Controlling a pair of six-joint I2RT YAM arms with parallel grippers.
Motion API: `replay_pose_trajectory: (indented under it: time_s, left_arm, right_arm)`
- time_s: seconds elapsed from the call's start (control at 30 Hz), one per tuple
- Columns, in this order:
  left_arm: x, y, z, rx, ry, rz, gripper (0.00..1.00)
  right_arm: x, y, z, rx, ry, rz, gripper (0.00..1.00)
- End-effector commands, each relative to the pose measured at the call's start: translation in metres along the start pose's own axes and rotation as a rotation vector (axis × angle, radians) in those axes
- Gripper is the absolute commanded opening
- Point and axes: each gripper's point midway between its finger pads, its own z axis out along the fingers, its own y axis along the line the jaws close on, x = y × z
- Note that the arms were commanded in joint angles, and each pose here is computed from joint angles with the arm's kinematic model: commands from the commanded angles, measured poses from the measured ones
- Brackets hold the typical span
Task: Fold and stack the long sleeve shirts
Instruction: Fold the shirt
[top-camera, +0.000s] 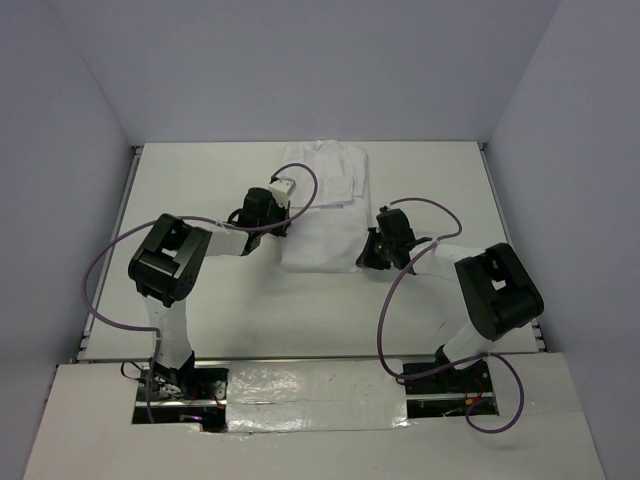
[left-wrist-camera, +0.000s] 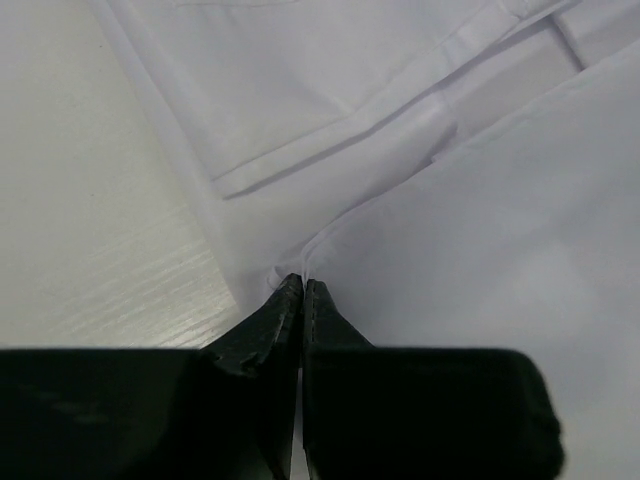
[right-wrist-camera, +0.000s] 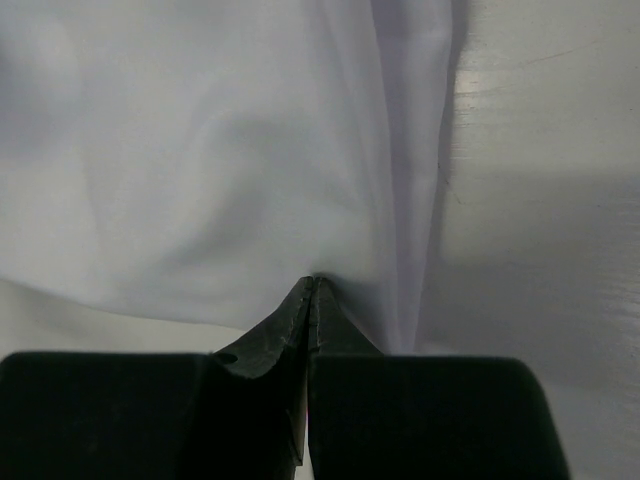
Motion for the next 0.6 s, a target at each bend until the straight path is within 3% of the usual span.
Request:
replay_pose_trajectory:
  time_s: [0.0, 0.13, 0.33, 0.43, 0.57]
  left_arm:
    - [-0.018, 0.005, 0.006, -0.037, -0.048, -0.027, 0.13]
    - [-0.024, 0.004, 0.005, -0.032, -0.055, -0.022, 0.15]
    - [-0.067, -0.016, -0.007, 0.082, -0.162, 0.091, 0.44]
    - [-0.107, -0.017, -0.015, 0.086, -0.268, 0.209, 0.54]
    - [-0.141, -0.028, -0.027, 0.133, -0.300, 0.311, 0.60]
  right_arm:
    - [0.017, -0.021, 0.002, 0.082, 0.051, 0.038, 0.00]
    - [0.025, -0.031, -0.002, 0.128, 0.077, 0.045, 0.00]
    - [-0.011, 0.004, -0.025, -0.002, -0.035, -0.121, 0.02]
    - [-0.042, 0.027, -0.042, -0.050, -0.108, -0.229, 0.08]
    - [-0.075, 0.060, -0.064, -0.129, -0.189, -0.288, 0.17]
